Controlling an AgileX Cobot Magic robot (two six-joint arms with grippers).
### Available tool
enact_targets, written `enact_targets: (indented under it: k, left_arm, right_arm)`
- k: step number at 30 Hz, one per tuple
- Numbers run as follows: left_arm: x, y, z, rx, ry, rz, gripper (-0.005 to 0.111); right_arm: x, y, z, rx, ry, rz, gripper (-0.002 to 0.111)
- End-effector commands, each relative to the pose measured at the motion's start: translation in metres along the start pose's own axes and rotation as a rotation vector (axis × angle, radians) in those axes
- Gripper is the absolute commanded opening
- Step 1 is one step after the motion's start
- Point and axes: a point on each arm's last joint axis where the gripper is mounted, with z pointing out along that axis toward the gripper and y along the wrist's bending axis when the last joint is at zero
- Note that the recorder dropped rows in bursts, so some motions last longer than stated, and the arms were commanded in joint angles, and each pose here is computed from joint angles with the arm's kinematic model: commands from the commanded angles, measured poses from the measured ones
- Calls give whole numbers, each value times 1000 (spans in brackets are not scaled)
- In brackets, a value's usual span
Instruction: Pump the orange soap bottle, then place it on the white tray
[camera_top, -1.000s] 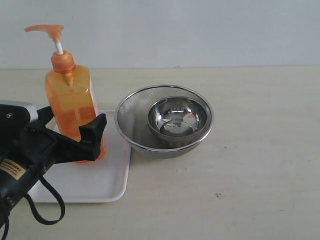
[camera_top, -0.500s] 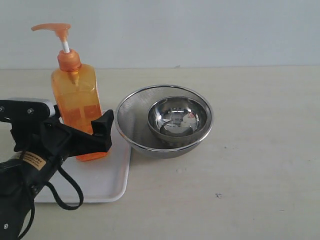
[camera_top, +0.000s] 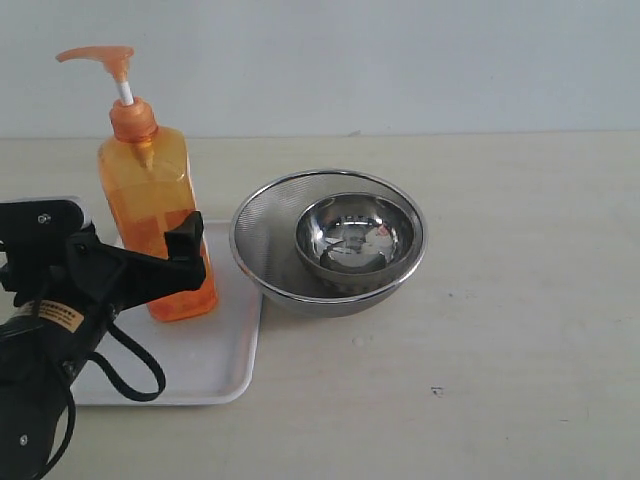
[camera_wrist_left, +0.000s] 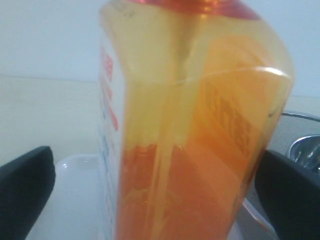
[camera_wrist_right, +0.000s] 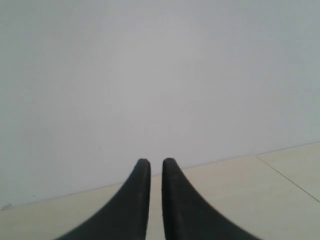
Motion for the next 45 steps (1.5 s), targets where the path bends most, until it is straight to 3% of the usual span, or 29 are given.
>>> enact_targets:
  k: [1,11,19,45]
  left_arm:
    - [-2,-2,2,-8,-17,-10,110]
    - [-10,-9,10,-4,-52,-32,109]
    - [-12,-10,11,-5,-59,49,109]
    - [-3,-12,29,-36,-46,96,109]
  right_arm:
    - [-2,-1,-1,0,-12,-2,6]
    - [-2,-1,-1,0,-12,-2,6]
    - [-2,-1,-1,0,-12,-2,6]
    - [-1,-1,-1,0,-11,-2,6]
